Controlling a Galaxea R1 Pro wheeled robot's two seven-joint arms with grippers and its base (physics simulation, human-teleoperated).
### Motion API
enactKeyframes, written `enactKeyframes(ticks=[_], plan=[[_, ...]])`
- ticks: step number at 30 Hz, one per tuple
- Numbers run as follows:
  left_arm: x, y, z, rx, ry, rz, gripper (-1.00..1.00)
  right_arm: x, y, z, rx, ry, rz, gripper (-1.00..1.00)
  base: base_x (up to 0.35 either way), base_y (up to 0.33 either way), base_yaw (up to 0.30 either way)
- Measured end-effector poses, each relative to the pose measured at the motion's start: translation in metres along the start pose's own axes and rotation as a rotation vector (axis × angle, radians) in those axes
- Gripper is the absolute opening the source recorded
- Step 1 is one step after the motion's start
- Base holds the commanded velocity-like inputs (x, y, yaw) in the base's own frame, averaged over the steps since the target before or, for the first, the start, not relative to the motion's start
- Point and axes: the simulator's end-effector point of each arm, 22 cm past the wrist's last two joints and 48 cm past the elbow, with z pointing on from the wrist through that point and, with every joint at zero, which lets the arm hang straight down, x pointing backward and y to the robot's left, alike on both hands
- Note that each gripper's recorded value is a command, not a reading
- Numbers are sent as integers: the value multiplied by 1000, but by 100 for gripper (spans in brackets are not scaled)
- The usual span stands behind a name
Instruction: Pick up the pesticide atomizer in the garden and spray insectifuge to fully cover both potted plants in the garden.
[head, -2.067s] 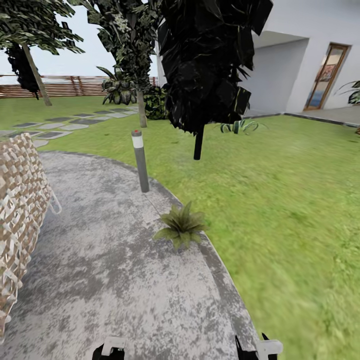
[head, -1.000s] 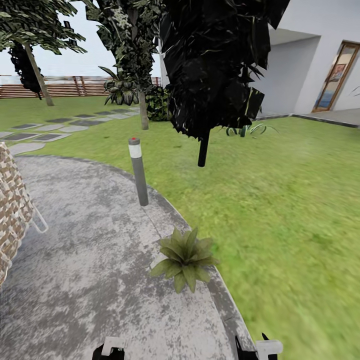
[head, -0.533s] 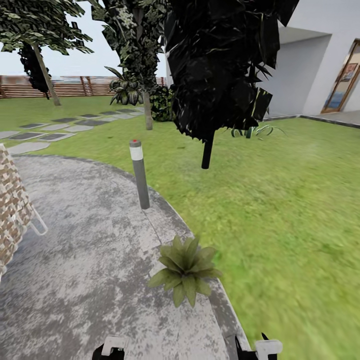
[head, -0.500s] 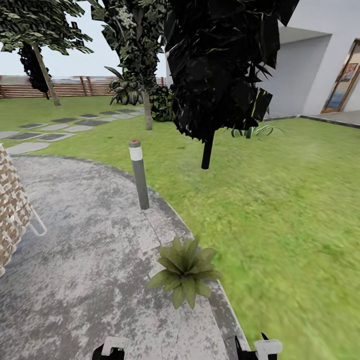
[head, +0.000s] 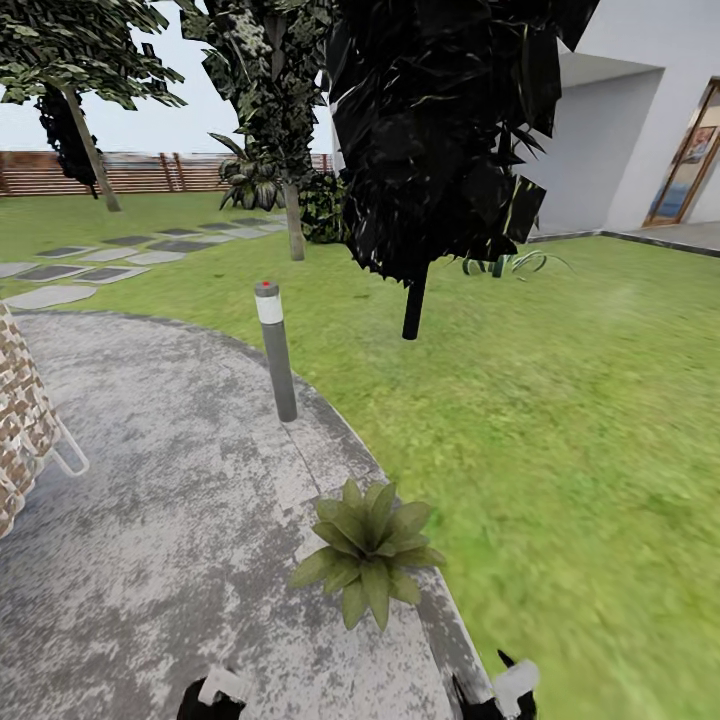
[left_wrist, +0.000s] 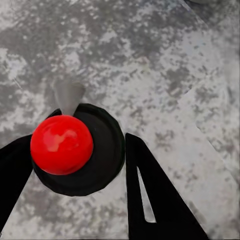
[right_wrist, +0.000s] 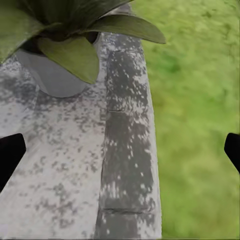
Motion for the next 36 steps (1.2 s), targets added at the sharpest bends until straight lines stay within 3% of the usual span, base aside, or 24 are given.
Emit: enactKeyframes(ticks=[3,4,7,9,11,14,16,19,22,23,25,29,32,36], plan=[[16,-5,-10,148,43,78,-100,-14,24,9,-144,-19,-112,100,0,0,0],[23,-3,-15,187,64,93,-100,-14,32,11,-196,-3,-147,100,0,0,0],[51,-1,-37,350,190,158,-100,-17,62,17,-445,94,-266,100,0,0,0],[54,-8,-45,438,238,241,-100,-36,79,22,-544,92,-292,100,0,0,0],[53,-12,-51,498,283,313,-100,-55,93,29,-596,84,-300,100,0,0,0],[41,-2,-50,491,335,336,-100,-81,111,42,-627,84,-296,100,0,0,0],[26,1,-48,476,352,336,-100,-96,121,51,-659,93,-330,100,0,0,0],[5,-2,-49,491,350,337,-100,-106,133,55,-709,107,-391,100,0,0,0],[-15,-5,-45,497,339,363,-100,-115,139,56,-736,102,-410,100,0,0,0],[-17,-5,-44,496,350,378,-100,-118,142,56,-749,100,-413,-100,0,0,0],[-21,-4,-42,486,397,400,-100,-123,147,54,-785,98,-421,-100,0,0,0],[-28,-21,-38,502,414,415,-100,-127,152,51,-828,97,-427,-100,0,0,0],[-33,-38,-36,524,410,434,-100,-128,159,47,-856,97,-426,-100,0,0,0],[-68,-56,-27,547,365,456,-100,-135,175,44,-889,84,-421,-100,0,0,0]])
